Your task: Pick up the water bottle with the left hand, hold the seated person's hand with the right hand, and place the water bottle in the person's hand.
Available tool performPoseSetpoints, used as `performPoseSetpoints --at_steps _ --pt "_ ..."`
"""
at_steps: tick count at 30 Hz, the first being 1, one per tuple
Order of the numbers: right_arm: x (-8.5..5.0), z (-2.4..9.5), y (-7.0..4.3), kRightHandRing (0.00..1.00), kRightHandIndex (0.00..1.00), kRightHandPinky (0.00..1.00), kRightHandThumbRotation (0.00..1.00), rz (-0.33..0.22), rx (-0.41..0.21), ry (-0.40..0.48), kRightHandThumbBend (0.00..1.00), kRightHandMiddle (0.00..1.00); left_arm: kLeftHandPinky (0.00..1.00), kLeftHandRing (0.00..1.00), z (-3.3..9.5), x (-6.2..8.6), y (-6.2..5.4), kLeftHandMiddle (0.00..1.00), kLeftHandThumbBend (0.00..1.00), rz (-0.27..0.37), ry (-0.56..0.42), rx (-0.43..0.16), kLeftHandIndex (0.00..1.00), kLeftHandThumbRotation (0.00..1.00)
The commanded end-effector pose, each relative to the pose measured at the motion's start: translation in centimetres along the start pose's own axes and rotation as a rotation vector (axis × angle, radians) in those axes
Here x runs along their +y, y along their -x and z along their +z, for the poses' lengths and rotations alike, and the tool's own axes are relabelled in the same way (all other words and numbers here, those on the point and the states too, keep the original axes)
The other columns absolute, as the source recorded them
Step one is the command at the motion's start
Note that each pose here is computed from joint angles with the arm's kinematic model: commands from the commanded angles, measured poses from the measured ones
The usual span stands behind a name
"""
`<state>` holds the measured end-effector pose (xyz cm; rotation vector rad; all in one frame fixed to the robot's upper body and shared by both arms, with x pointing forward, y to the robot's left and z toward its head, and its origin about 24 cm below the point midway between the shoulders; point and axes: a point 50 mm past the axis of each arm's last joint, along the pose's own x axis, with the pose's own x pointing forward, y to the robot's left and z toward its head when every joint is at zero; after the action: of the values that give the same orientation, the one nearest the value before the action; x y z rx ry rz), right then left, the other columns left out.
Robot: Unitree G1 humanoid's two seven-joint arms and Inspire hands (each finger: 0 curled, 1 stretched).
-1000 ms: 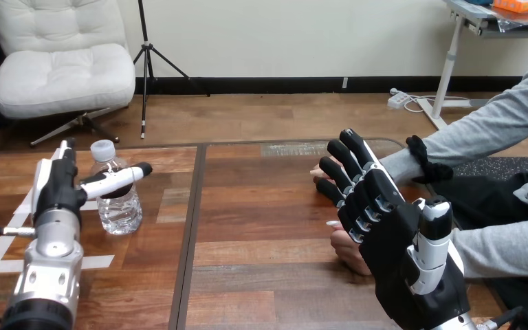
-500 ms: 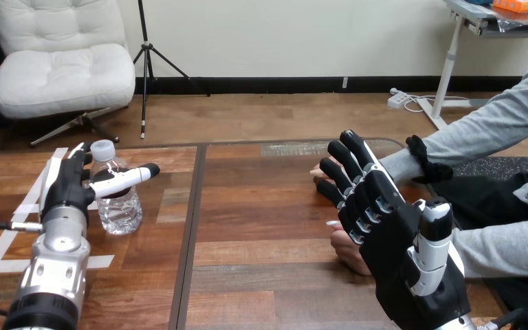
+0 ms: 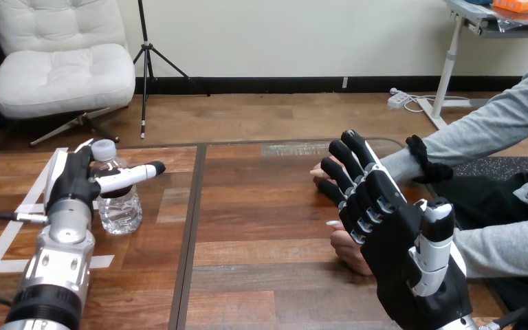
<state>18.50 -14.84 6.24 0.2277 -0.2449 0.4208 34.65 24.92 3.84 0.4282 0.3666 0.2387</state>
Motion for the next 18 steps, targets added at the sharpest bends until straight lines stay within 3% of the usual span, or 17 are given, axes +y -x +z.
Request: performPoseSetpoints --at_steps 1,18 --pt "0.33 1.68 -0.99 1.0 1.0 1.0 1.0 0.027 -0.091 0.026 1.0 1.0 0.83 0.9 4.07 0.64 -0.6 0.93 0.93 0.019 -0.041 -0.11 0.91 0.25" --pt "0.25 1.69 -0.94 1.0 1.0 1.0 1.0 0.022 -0.095 0.024 1.0 1.0 0.81 0.9 4.36 0.55 -0.49 0.93 0.91 0.029 -0.054 -0.107 0.91 0.19"
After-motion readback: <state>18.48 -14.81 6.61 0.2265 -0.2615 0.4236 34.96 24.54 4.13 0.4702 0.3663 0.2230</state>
